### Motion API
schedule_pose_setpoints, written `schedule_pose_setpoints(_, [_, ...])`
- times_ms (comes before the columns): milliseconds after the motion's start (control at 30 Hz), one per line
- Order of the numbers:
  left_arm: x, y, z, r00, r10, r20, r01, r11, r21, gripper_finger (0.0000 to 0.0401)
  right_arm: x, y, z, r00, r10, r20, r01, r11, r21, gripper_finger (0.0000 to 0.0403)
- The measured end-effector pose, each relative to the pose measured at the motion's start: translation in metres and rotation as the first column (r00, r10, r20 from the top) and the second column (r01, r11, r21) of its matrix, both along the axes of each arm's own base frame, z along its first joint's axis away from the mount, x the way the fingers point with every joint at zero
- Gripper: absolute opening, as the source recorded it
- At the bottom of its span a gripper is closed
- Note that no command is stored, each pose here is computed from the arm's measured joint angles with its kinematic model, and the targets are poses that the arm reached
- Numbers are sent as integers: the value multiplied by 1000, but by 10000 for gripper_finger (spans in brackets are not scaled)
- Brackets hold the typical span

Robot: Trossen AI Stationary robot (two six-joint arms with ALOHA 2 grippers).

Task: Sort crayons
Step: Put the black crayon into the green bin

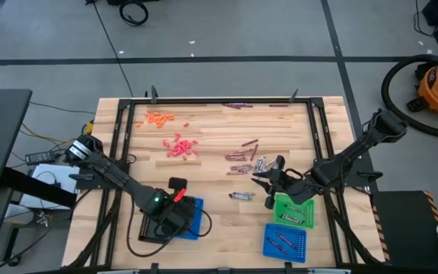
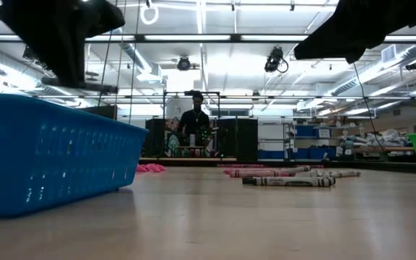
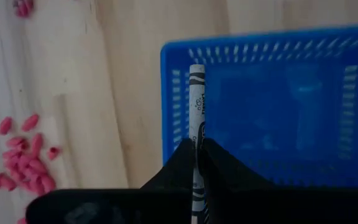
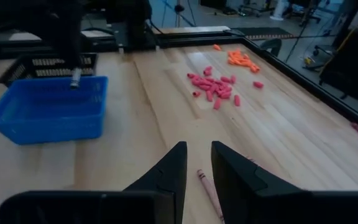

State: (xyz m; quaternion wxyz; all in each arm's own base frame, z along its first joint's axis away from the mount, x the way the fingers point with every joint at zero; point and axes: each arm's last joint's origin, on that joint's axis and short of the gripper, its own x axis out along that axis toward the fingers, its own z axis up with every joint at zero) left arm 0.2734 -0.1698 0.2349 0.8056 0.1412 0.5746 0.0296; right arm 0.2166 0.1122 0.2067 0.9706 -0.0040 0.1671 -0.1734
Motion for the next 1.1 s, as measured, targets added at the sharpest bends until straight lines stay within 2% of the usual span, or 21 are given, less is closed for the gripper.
schedule_pose_setpoints(133, [1, 1, 6, 1000, 13, 9, -13, 999, -32, 16, 1, -2, -1, 1000, 18, -18, -18, 1000, 7, 83])
schedule_pose_setpoints(233, [14, 7, 16, 996, 51, 79, -45, 995, -87, 16, 0, -2, -1, 999, 34, -29, -34, 999, 4, 83])
schedule_pose_setpoints(433, [30, 27, 17, 992, 67, 104, -57, 993, -100, 16, -12, -9, 6, 999, 6, -48, -5, 1000, 26, 83])
schedule_pose_setpoints(567, [26, 34, 15, 999, 44, 30, -42, 997, -68, 16, -18, -9, 6, 998, -3, -70, 5, 1000, 24, 83])
schedule_pose_setpoints(700, [23, 39, 9, 996, 85, -32, -88, 992, -93, 16, -20, -7, 5, 997, 1, -74, 1, 1000, 29, 81])
schedule_pose_setpoints(900, [14, 30, 4, 997, 45, -66, -49, 996, -70, 16, -23, -2, 5, 998, -1, -59, 1, 1000, 9, 75])
schedule_pose_setpoints(1100, [8, 27, -10, 995, 62, -82, -69, 994, -88, 16, -23, -1, 5, 998, 8, -60, -7, 1000, 13, 73])
